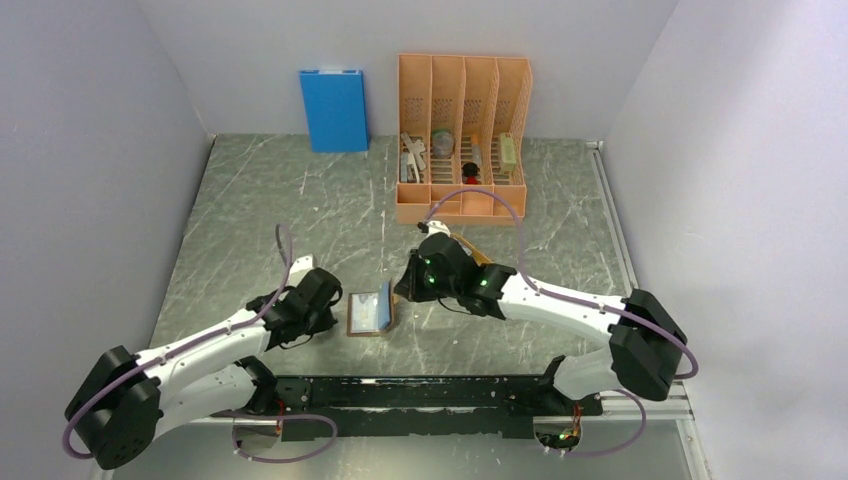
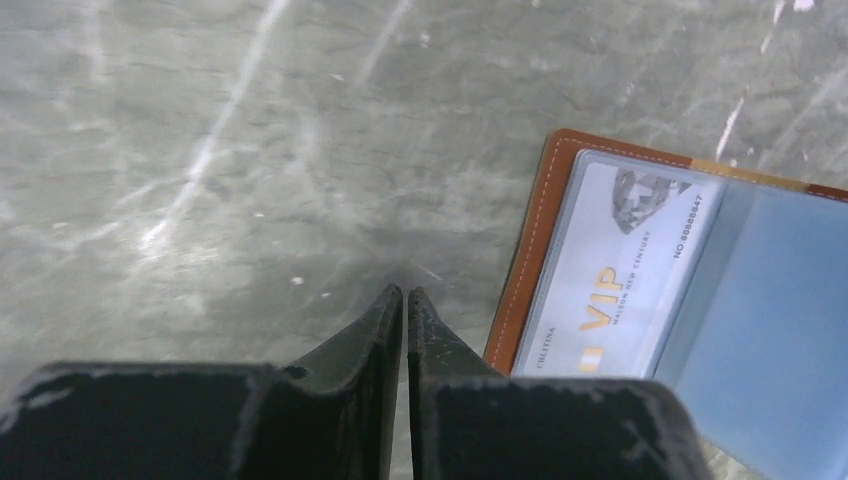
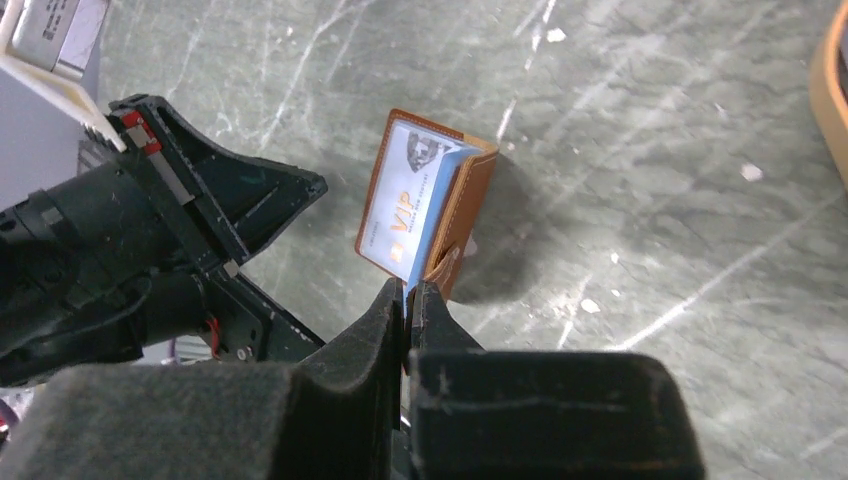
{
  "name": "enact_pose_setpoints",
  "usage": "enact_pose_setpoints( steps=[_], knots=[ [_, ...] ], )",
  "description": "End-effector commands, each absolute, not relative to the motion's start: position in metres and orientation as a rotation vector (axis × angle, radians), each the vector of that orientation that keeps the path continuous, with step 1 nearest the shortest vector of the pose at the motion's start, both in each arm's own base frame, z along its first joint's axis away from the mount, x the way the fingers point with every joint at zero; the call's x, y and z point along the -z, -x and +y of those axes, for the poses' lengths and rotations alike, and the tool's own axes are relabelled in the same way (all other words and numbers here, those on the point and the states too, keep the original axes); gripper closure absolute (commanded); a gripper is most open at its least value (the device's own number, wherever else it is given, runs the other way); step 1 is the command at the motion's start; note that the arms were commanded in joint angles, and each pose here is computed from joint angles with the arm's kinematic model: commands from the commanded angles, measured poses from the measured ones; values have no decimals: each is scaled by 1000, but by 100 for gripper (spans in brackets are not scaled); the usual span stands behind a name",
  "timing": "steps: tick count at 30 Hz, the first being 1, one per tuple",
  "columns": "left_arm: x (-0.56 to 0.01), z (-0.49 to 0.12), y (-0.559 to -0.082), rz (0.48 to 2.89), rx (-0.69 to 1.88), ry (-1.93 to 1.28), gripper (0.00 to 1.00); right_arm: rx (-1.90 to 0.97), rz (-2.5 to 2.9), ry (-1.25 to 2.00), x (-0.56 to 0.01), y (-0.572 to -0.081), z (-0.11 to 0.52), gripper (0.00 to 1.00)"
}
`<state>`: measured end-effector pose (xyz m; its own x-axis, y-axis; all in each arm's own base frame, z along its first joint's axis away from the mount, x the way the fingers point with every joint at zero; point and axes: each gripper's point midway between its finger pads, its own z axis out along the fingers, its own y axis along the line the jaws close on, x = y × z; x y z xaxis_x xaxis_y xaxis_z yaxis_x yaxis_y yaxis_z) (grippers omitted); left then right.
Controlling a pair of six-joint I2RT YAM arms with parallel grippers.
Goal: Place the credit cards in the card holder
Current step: Close the card holder at the center of the board.
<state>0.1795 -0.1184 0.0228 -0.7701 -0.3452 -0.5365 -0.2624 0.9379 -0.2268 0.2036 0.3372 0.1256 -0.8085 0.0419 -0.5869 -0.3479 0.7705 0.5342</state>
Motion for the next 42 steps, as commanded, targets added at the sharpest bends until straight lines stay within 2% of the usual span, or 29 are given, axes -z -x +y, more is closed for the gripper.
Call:
enact_pose_setpoints(
  steps=[1, 12, 27, 30, 32, 33, 37, 42],
  knots=[
    [-16, -158, -182, 2529, 425, 297, 87, -818, 2379, 185, -120, -202, 315, 100],
    [2, -207, -177, 2598, 694, 142, 95, -876, 2381, 203, -125, -199, 323, 100],
    [16, -195, -166, 2611, 666, 169, 95, -1108, 2498, 285, -93, -187, 384, 100],
    [16, -189, -166, 2611, 627, 184, 95, -1104, 2496, 290, -97, -187, 384, 66],
    [16, -184, -168, 2609, 595, 197, 95, -1092, 2493, 298, -102, -186, 381, 47],
    [16, -182, -168, 2611, 579, 200, 95, -1085, 2495, 305, -106, -185, 378, 42],
    [16, -179, -168, 2612, 555, 205, 95, -1069, 2492, 326, -119, -179, 367, 28],
    [16, -178, -169, 2612, 543, 209, 95, -1001, 2459, 328, -131, -179, 344, 27]
  ],
)
